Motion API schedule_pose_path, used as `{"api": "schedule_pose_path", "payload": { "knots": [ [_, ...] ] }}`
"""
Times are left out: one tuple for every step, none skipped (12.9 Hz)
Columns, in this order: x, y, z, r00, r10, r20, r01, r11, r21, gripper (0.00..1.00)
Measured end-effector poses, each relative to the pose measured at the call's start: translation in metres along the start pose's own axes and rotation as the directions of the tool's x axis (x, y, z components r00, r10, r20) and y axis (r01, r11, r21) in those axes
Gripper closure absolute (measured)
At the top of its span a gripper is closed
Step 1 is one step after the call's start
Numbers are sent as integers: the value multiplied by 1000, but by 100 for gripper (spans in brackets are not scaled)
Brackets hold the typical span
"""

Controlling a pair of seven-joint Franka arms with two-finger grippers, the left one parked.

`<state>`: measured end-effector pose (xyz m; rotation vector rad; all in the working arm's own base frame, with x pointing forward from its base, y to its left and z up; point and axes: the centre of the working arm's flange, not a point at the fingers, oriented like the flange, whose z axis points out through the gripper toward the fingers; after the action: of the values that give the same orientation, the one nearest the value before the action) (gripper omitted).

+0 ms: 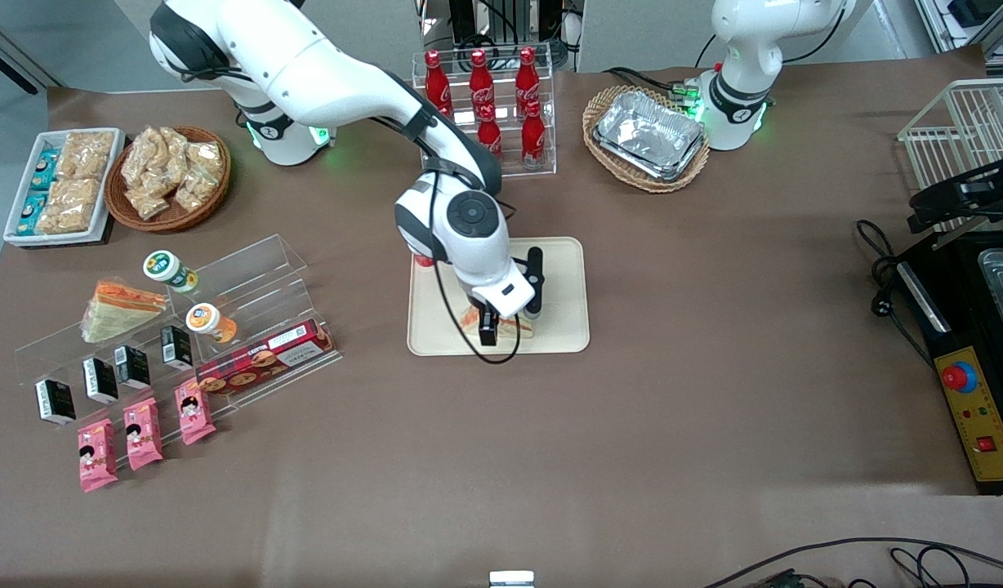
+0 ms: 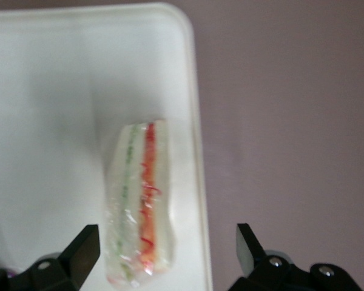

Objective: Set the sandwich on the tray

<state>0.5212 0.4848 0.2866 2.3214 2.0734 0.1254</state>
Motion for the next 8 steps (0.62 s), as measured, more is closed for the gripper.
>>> {"api": "schedule_pose_path", "payload": {
  "knots": [
    [-8,17,-16,999,43,-24,-43,999,-6,0],
    [-20,35,-33,995,93,-46,-93,996,-2,0],
    [-35,53,-52,988,144,-63,-144,990,9,0],
    [-52,68,-73,979,189,-76,-188,982,15,0],
    [-70,83,-93,969,232,-85,-231,973,21,0],
    [-91,97,-111,957,277,-91,-276,961,28,0],
    [-115,112,-129,940,328,-95,-326,945,40,0],
    [-143,127,-146,917,386,-100,-382,923,55,0]
  ]
}}
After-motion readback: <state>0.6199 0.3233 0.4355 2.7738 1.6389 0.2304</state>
